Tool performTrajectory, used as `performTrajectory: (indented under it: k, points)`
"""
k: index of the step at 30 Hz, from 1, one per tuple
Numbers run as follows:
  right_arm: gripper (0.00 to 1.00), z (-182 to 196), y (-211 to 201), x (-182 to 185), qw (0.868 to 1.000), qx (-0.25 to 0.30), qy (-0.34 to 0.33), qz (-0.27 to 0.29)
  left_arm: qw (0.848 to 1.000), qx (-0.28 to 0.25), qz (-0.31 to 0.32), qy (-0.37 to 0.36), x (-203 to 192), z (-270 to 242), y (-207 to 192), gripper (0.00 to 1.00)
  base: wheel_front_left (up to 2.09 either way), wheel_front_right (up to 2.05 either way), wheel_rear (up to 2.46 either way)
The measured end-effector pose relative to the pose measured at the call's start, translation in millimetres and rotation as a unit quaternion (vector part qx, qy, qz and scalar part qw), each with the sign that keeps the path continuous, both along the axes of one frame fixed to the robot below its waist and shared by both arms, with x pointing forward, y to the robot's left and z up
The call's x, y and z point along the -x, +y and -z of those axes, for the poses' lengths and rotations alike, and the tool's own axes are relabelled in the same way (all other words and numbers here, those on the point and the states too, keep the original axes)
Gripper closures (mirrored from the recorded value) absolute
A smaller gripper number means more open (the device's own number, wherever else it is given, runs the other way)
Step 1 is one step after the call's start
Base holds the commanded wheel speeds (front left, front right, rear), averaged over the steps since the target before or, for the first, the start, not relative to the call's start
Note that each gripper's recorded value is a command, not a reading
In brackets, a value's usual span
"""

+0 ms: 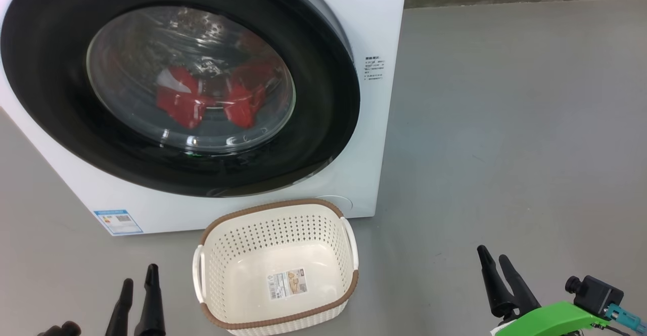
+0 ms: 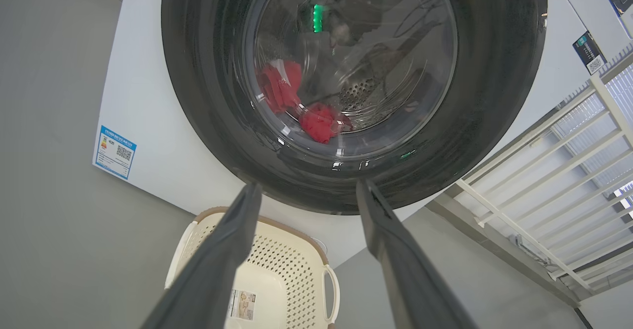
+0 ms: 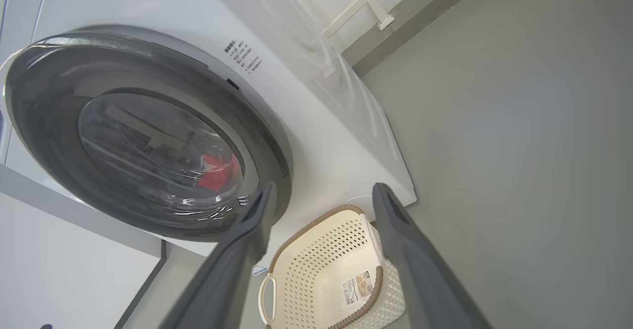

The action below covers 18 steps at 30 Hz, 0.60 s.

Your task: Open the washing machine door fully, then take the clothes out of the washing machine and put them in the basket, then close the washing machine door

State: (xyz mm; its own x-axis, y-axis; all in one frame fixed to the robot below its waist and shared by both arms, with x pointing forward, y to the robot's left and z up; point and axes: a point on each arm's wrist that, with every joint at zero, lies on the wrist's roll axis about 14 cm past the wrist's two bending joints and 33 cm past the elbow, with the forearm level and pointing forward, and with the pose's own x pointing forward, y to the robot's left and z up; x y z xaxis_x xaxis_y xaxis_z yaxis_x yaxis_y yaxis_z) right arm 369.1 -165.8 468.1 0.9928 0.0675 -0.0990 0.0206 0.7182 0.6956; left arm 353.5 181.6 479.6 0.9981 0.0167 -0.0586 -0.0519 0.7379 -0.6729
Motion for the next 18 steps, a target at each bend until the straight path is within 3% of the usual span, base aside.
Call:
performTrajectory:
  k: [18]
  points:
    - [0.00,-14,9,-2,0.994,0.100,-0.040,-0.026,0.994,-0.107,0.013,-0.024,6,-9,-4,0.00,0.00,0.00,0.00]
